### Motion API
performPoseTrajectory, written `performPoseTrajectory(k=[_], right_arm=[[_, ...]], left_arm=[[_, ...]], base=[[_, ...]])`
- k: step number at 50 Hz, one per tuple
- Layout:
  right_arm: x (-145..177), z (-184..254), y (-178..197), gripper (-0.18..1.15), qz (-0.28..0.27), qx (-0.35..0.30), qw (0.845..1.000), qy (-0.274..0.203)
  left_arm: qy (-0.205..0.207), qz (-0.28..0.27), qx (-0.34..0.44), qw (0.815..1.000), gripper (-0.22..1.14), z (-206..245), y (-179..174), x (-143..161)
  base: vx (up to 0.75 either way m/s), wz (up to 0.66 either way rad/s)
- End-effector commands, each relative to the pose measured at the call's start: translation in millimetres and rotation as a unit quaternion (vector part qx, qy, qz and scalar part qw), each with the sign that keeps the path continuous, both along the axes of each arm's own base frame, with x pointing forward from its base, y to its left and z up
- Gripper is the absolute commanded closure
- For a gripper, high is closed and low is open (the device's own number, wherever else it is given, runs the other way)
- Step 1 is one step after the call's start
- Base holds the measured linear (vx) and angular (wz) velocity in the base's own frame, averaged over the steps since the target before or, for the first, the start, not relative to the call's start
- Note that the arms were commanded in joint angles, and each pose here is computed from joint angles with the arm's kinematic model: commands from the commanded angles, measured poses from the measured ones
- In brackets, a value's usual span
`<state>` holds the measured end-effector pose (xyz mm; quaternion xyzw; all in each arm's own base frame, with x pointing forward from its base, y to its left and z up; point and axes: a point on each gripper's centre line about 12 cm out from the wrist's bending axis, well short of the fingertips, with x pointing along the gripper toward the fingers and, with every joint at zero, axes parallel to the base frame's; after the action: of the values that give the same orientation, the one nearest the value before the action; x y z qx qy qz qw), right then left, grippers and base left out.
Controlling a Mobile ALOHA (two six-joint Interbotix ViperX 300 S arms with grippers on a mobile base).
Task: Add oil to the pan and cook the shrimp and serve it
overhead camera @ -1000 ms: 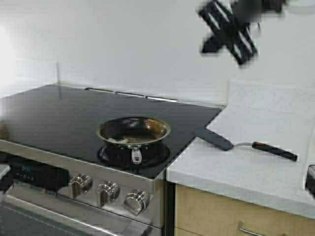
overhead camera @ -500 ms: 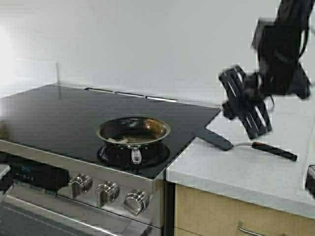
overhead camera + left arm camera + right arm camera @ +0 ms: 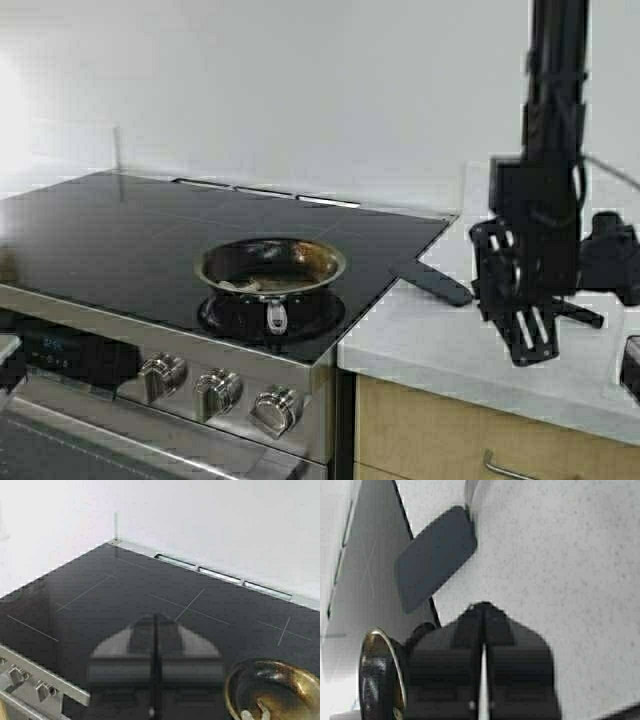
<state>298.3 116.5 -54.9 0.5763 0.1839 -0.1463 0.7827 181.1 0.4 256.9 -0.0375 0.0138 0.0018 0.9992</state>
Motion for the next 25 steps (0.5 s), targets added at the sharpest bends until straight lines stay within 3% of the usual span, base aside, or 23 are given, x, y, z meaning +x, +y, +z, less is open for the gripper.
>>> performPoseTrajectory(k=[1,3,5,11,25], right_arm=[[13.3,2.5,6.0,0.08,0.006,0.006,0.998,-0.065],[15.3,0.4,7.9,-0.06,0.011,0.007,0.997,-0.073],[16.8,-2.1,8.9,-0.13,0.012,0.008,0.997,-0.074],[20.5,-4.1,8.1,-0.05,0.005,0.010,0.997,-0.077],[37.2,-0.7,-10.5,-0.07,-0.031,0.016,0.995,-0.090]], left_arm=[[-0.005,0.000,-0.001,1.000,0.89,3.5,0.0,1.3],[-0.005,0.000,-0.001,1.000,0.89,3.5,0.0,1.3],[-0.004,0.000,-0.001,1.000,0.89,3.2,0.0,1.5],[-0.005,0.000,-0.001,1.000,0.89,3.5,0.0,1.3],[-0.004,0.000,-0.002,1.000,0.89,2.9,0.0,1.2]], base=[[0.00,0.00],[0.00,0.00],[0.00,0.00],[0.00,0.00],[0.00,0.00]])
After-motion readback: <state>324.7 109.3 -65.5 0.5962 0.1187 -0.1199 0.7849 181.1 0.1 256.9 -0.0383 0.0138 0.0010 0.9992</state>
